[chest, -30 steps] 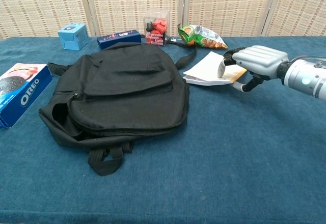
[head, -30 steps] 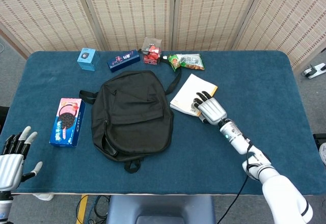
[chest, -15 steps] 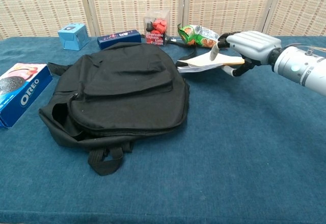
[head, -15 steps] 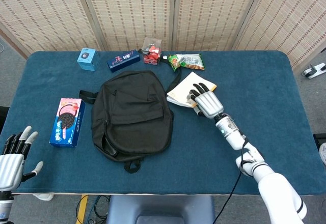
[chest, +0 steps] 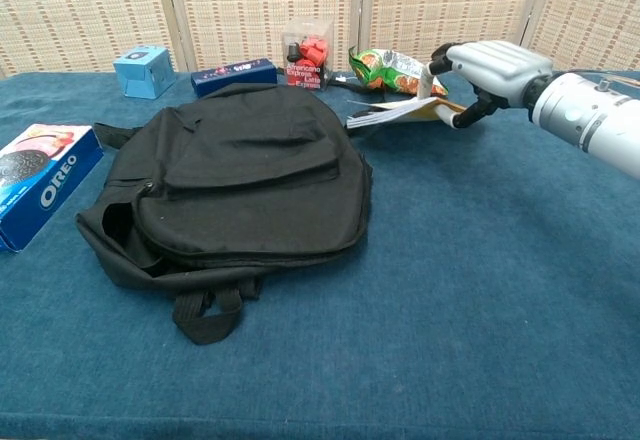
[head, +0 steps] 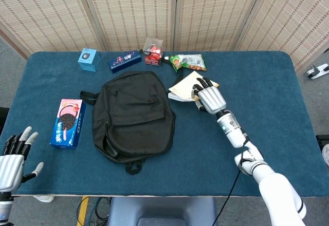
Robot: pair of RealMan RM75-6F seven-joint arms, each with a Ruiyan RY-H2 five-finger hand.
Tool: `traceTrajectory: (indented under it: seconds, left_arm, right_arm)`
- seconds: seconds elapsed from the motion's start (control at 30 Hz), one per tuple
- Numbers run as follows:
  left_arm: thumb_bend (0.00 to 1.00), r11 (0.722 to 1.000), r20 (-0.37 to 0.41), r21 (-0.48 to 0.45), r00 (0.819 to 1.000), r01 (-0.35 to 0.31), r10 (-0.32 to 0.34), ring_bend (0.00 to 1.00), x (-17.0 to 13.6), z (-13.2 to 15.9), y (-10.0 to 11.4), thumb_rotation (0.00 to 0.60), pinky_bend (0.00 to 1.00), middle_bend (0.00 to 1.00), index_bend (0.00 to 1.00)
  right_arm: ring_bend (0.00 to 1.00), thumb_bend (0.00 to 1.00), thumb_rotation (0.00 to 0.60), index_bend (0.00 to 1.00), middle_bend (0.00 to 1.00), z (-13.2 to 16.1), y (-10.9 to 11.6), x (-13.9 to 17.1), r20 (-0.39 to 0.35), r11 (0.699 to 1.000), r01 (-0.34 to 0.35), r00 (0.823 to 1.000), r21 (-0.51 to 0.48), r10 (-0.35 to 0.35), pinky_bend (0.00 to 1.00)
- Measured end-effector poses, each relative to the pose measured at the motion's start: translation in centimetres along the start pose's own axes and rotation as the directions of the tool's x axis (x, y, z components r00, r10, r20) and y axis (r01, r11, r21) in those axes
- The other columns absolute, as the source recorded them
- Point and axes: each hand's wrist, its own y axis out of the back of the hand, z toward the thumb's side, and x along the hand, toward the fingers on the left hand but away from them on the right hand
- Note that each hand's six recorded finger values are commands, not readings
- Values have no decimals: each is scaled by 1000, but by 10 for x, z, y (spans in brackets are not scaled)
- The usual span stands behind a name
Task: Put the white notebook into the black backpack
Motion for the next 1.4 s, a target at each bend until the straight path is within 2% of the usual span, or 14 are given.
traceTrajectory:
  seconds: [0.33,0.53,0.9,1.2,1.4]
  left_arm:
    - [288,1000,8,0,1000,-3,3,37,3,1,1,600,0,0,97]
    - [288,1000,37,12,999,2,-3,37,13,3,4,600,0,0,97]
    - [287,1000,161,14,987,-7,5,37,48,25,17,600,0,0,99]
    - [288,1000,304,-10,953,15,-11,61,89,58,28,600,0,0,119]
    - [288,998,421,-16,906,62,-49,66,111,95,25,600,0,0,123]
  right_arm:
    - [107,407,600,567,338,-6,5,-4,30,1000,7,1000,-16,-7,78]
    - [123,388,600,623,373,-11,16,-2,28,999,50,998,-16,-49,79]
    - [169,379,600,713,433,-31,43,21,24,990,134,991,38,-135,78]
    - [186,379,600,736,452,-43,88,51,2,962,261,965,78,-262,79]
    - [191,378,600,741,458,-52,123,78,7,932,340,939,126,-343,79]
